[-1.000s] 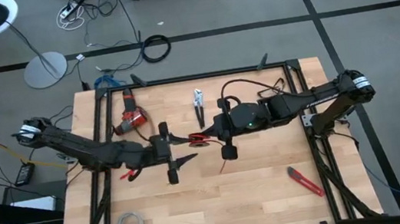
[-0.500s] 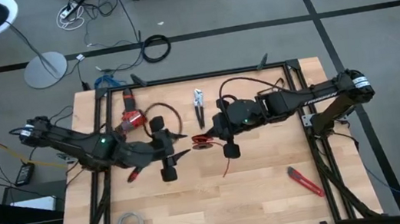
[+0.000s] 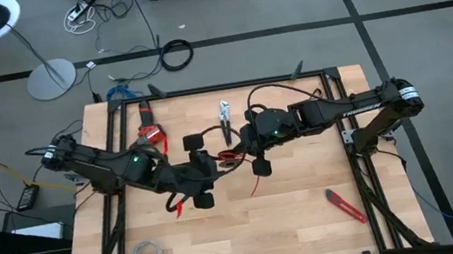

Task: Coil cords
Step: Coil the red wire onto the black spool

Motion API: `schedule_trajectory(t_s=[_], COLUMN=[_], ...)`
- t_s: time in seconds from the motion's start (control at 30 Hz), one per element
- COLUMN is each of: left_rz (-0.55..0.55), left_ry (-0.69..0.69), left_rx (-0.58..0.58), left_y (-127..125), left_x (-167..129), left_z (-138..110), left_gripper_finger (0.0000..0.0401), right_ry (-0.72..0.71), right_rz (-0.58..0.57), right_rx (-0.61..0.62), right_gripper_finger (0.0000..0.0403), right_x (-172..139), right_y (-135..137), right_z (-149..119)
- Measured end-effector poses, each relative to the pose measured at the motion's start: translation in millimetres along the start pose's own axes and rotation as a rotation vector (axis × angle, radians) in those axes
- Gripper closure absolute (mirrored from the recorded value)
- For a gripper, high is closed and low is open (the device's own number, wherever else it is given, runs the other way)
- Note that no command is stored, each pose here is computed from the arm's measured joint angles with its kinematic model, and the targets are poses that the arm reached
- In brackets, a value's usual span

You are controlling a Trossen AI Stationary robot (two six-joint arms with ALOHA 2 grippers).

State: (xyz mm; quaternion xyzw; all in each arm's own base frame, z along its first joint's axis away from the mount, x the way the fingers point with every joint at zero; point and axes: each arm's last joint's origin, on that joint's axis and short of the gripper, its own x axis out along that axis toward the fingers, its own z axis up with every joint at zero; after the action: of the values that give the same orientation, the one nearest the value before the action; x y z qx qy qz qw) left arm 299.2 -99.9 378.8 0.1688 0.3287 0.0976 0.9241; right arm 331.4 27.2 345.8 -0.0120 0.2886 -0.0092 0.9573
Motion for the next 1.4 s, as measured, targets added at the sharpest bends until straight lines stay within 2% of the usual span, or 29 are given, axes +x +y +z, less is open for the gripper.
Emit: schedule_trajectory(t_s=[0.13,0.33,0.97,1.13,1.4], left_rz=[-0.014,-0.009,-0.042,-0.037,-0.031], left_ry=[0.029,0.144,0.122,0.125,0.124], left_rx=[0.03,0.077,0.08,0.07,0.06], left_y=[0.7,0.1,3.4,5.5,7.5], left_x=[5.5,25.5,28.2,29.3,30.4], left_z=[6.3,7.7,15.8,15.7,15.8], left_gripper_finger=[0.0243,0.0243,0.0245,0.0273,0.0341], right_ry=[-0.001,-0.002,-0.006,-0.021,-0.029], right_rz=[-0.001,-0.001,0.0,0.0,0.001], right_rx=[0.001,0.001,0.001,0.003,0.003], right_gripper_finger=[0.0403,0.0403,0.0403,0.0403,0.0403], right_x=[0.0,0.0,-0.1,-0.1,-0.1], right_y=[-0.1,-0.1,0.4,0.4,0.5], right_z=[0.1,0.2,0.6,2.1,2.8])
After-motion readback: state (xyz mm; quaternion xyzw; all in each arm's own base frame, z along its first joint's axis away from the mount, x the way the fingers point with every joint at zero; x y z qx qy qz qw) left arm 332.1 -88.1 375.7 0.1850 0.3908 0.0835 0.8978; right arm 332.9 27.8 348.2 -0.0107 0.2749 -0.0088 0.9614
